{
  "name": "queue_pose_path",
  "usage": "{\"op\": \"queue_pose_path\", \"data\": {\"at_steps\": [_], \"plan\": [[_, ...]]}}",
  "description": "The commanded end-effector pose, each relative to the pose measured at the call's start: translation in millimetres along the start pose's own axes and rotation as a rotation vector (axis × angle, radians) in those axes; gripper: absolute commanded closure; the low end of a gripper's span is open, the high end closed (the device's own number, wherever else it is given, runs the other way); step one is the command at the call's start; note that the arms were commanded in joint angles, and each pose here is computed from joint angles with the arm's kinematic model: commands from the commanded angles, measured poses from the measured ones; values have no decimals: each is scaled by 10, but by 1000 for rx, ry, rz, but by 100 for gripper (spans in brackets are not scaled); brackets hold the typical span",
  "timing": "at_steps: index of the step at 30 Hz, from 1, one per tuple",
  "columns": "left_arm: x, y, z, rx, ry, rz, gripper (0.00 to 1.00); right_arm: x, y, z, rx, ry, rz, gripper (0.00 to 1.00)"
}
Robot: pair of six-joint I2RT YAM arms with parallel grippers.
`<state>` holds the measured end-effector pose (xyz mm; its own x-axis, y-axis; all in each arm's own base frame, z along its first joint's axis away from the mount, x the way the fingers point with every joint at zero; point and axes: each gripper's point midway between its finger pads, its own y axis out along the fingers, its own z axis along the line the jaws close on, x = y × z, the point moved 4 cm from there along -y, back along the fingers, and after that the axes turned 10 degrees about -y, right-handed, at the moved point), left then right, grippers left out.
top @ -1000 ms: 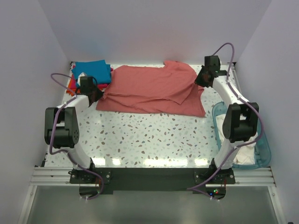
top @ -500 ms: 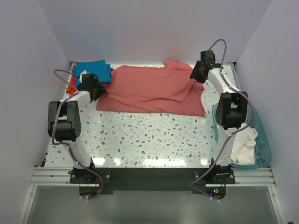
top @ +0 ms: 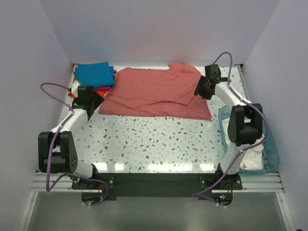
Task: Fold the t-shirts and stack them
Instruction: Fold the tshirt
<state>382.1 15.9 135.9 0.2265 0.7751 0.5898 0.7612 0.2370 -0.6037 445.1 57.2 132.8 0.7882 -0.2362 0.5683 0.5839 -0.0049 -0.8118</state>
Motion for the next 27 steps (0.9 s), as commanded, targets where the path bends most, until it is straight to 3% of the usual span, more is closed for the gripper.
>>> {"op": "queue_pose_path", "data": {"at_steps": [1, 6, 21, 27], "plan": [[-150, -54, 189, 51, -39, -15, 34, -77, -159, 212, 55, -5, -69, 52], [-454, -61, 191, 51, -11, 30, 34, -294, -61, 464, 64, -32, -34, 52], [-598, 14, 226, 52, 15, 60, 35, -619, 390, 598, 41, 10, 42, 53], [-610, 23, 255, 60, 18, 58, 35, -581, 412, 623, 41, 20, 32, 72]]}}
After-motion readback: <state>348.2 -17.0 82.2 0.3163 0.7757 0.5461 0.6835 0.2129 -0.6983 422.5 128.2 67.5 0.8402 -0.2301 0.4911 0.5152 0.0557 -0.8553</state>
